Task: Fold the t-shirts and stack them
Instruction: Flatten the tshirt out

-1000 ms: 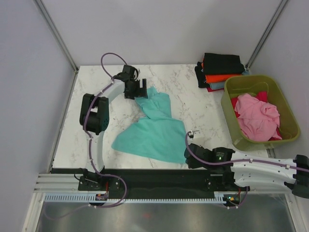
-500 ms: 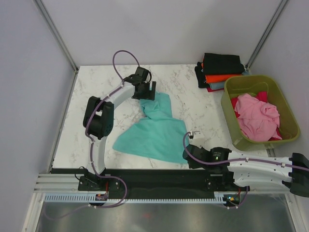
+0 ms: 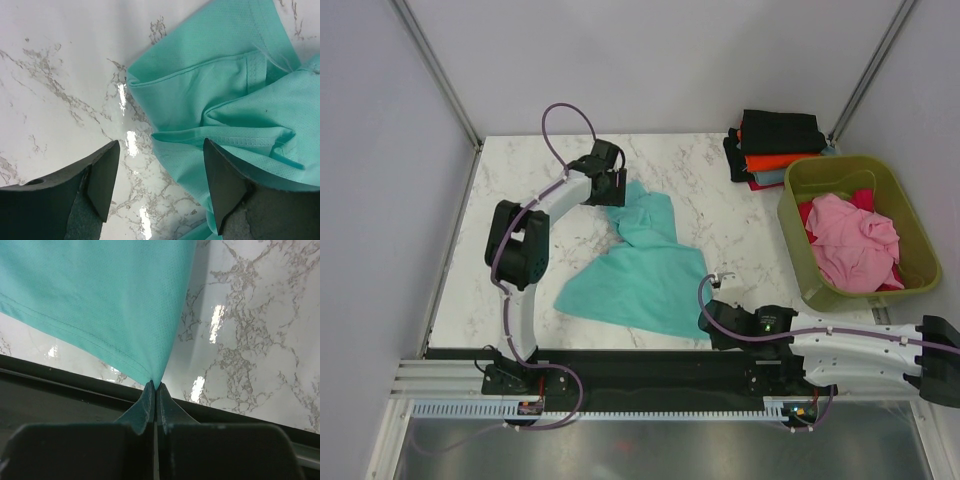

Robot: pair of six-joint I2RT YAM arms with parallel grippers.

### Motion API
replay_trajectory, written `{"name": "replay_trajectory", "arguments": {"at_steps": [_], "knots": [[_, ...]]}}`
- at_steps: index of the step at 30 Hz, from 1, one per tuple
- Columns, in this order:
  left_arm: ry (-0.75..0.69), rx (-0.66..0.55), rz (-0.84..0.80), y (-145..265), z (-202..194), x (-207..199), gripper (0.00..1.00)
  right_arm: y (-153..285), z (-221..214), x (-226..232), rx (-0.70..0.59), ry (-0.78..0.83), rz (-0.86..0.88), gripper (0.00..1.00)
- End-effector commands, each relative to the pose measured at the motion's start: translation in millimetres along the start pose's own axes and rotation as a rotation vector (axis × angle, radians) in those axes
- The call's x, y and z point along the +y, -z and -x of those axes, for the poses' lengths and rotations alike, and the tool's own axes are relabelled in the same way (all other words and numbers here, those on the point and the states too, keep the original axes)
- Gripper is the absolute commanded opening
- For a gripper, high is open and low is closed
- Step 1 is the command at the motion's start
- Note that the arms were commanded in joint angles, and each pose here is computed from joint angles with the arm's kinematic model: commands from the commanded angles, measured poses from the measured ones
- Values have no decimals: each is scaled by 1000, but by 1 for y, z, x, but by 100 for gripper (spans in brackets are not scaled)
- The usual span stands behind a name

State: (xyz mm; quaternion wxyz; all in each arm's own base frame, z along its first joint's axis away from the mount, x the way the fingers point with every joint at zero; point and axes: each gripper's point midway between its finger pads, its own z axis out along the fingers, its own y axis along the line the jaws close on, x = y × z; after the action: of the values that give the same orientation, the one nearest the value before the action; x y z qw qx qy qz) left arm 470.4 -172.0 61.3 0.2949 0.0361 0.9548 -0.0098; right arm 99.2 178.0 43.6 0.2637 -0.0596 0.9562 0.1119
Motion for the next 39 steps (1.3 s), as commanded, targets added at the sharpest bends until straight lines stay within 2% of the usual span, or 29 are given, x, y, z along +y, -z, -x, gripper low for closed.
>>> {"name": "replay_trajectory", "arguments": {"at_steps": [1,6,8,9,11,13,14,18,21,23,24,26,27,29,30,32,33,35,39], "knots": [[11,-36,-34,13,11,-8,74,-3,4,3,-21,-1,1,0],[29,-15,-85,7,6,-18,62,-5,2,2,-15,3,-4,0],[36,-8,-102,7,3,-21,51,-5,1,0,-18,-2,-6,0],[38,-8,-107,7,3,-22,40,-5,1,-1,-20,-4,-6,0],[37,-13,-116,7,4,-24,30,-6,-1,-3,-18,-4,-9,0],[33,-12,-106,6,3,-21,28,-6,-1,-4,-18,-4,-13,0],[35,-17,-104,7,5,-20,28,-7,-2,-4,-16,-1,-15,0],[57,-28,-68,15,4,-11,71,-7,-2,-4,-14,1,-15,0],[74,-42,-44,21,4,-4,78,-7,-2,-5,-19,-6,-17,0],[80,-44,-37,19,2,-2,78,-7,-3,-6,-19,-6,-16,0],[91,-36,-33,16,0,1,70,-7,-3,-6,-17,-4,-17,0],[106,-17,-64,11,-5,-1,63,-7,-3,-6,-18,-6,-16,0],[114,-24,-73,8,-4,-3,54,-8,-3,-7,-17,-4,-21,0],[119,-23,-96,5,-6,-6,48,-8,-4,-8,-16,-5,-22,0],[124,-32,-107,5,-4,-9,40,-8,-5,-8,-14,-5,-22,0],[130,-27,-121,3,-4,-11,33,-9,-7,-10,-11,-7,-25,0],[133,-30,-127,4,-3,-12,21,-9,-7,-10,-12,-6,-25,0],[138,-44,-128,9,2,-12,4,-9,-7,-11,-12,-5,-27,0],[139,-104,-132,39,19,-9,2,-8,-4,-8,-18,-7,-26,0]]}}
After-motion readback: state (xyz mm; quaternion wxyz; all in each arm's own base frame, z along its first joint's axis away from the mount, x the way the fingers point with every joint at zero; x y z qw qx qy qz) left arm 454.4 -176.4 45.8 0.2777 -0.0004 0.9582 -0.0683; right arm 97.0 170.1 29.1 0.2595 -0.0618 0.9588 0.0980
